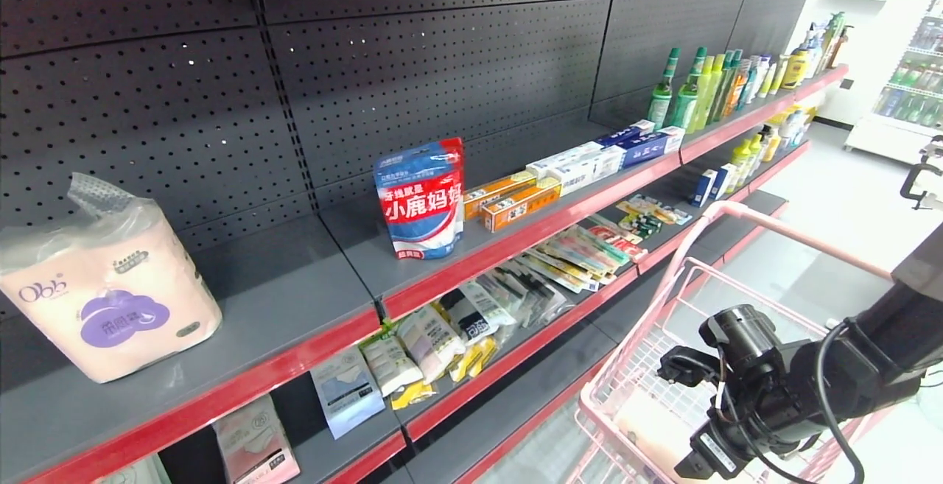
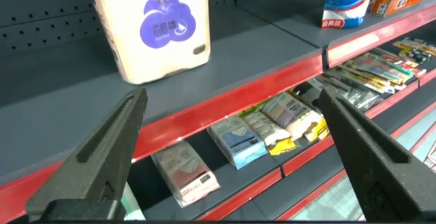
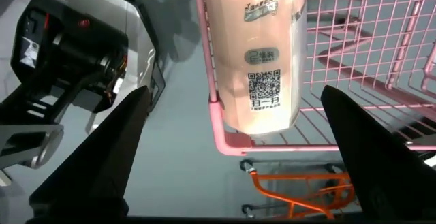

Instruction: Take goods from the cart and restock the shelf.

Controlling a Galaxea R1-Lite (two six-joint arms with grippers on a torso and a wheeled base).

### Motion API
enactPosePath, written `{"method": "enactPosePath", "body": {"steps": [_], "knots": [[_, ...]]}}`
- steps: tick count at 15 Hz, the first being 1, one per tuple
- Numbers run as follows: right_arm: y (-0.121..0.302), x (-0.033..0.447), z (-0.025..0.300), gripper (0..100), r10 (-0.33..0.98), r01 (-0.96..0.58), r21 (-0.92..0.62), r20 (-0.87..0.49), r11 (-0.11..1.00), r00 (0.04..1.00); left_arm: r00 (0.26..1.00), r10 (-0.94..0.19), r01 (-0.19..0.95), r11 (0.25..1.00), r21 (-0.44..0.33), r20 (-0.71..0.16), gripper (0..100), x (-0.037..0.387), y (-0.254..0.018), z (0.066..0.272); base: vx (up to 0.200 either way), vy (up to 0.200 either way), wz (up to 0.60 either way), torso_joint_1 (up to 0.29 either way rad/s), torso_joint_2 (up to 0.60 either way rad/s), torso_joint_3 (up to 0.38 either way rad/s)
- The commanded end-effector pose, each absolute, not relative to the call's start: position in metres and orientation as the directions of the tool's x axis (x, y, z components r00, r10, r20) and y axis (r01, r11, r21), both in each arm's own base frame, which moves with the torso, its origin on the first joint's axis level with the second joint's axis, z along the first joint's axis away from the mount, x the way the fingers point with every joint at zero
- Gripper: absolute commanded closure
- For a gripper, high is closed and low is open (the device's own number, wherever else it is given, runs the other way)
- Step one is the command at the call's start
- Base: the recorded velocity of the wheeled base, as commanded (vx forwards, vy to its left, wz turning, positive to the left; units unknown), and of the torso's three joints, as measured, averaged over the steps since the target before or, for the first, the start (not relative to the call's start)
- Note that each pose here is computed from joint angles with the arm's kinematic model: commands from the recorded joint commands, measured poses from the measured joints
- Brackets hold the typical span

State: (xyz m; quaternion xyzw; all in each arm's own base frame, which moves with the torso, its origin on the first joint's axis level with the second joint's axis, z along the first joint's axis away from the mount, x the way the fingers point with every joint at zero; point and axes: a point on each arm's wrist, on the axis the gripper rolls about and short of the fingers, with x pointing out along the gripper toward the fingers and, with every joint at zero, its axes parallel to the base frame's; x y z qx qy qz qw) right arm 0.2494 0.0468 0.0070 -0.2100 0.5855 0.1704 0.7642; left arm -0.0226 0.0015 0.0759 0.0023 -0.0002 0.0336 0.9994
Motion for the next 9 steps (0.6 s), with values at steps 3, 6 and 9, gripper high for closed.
{"method": "enactPosePath", "body": {"steps": [3,6,9], "knots": [[0.0478,0.2503,0.0096,0,0.018,-0.509,-0.126,-0.963,0.852,0.268,0.998,0.067,-0.067,0.998,0.004,0.002,0,-0.0226,0.0015,0.076,0.0,0.0,0.0,-0.154,0.34,0.183],[0.0482,0.2504,0.0092,0,0.018,-0.51,-0.126,-0.963,0.851,0.268,0.998,0.067,-0.067,0.998,0.004,0.002,0,-0.0226,0.0015,0.076,0.0,0.0,0.0,-0.094,0.23,0.119],[0.0479,0.2511,0.0084,0,0.016,-0.509,-0.126,-0.964,0.852,0.265,0.998,0.066,-0.066,0.998,0.003,0.002,0,-0.0226,0.0016,0.076,0.0,0.0,0.0,0.0,0.0,0.0]]}}
